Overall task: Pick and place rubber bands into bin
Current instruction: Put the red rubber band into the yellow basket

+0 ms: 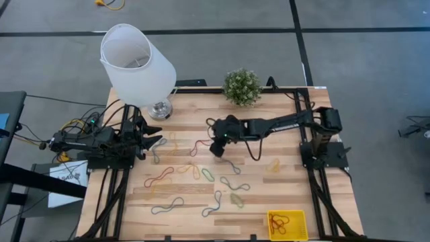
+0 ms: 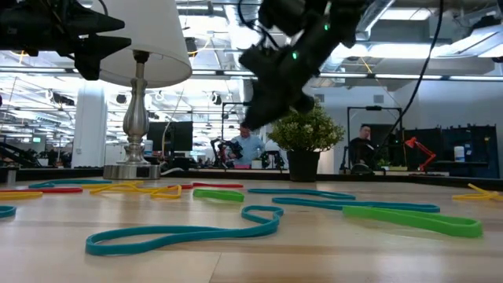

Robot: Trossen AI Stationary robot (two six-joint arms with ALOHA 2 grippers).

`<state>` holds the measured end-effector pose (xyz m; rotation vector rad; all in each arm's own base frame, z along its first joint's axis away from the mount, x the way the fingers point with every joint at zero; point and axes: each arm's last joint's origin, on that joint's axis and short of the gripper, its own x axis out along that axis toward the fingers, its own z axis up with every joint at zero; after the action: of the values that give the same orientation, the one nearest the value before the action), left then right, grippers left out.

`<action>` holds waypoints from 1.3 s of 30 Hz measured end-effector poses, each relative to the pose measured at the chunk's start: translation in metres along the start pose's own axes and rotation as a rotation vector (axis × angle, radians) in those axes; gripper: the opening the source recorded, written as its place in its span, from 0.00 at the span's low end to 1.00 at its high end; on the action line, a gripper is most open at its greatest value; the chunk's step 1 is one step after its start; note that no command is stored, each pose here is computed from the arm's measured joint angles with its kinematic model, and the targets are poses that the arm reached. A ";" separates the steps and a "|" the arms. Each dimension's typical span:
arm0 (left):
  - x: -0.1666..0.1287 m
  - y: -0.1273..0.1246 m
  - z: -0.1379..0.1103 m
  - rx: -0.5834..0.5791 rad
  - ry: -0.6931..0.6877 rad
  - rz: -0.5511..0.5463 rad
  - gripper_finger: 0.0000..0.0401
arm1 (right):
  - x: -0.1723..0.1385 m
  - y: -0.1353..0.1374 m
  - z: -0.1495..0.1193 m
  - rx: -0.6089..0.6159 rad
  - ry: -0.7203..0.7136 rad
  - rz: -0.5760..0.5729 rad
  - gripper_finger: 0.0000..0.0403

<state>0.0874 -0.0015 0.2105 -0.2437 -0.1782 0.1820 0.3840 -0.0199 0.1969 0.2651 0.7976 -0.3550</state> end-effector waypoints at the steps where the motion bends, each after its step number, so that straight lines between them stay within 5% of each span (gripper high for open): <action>1: 0.000 0.000 0.000 0.001 0.003 0.001 0.40 | 0.002 -0.003 -0.003 0.013 0.008 -0.007 0.23; 7: 0.000 0.001 -0.008 0.020 0.098 -0.024 0.40 | 0.007 -0.001 -0.014 0.028 -0.004 0.007 0.23; 13: 0.004 -0.009 0.029 0.011 0.161 -0.009 0.40 | 0.006 0.004 -0.006 -0.026 -0.090 0.041 0.23; 18: 0.028 -0.019 0.050 0.117 0.420 0.117 0.40 | 0.006 0.002 -0.004 -0.018 -0.108 0.042 0.23; 24: 0.061 -0.025 0.029 0.247 0.693 0.206 0.40 | 0.006 0.005 -0.006 -0.028 -0.093 0.044 0.23; 30: 0.061 -0.027 0.009 0.167 0.977 0.148 0.40 | 0.003 0.016 -0.011 -0.060 -0.083 0.066 0.23; 35: 0.058 -0.024 -0.001 0.115 1.099 0.227 0.40 | 0.002 0.020 -0.014 -0.080 -0.072 0.072 0.23; 39: 0.055 -0.026 -0.013 0.141 1.203 0.188 0.40 | 0.001 0.025 -0.016 -0.089 -0.072 0.081 0.23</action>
<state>0.1475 -0.0184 0.2133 -0.1955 1.0509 0.2071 0.3845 0.0082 0.1879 0.1996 0.7279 -0.2509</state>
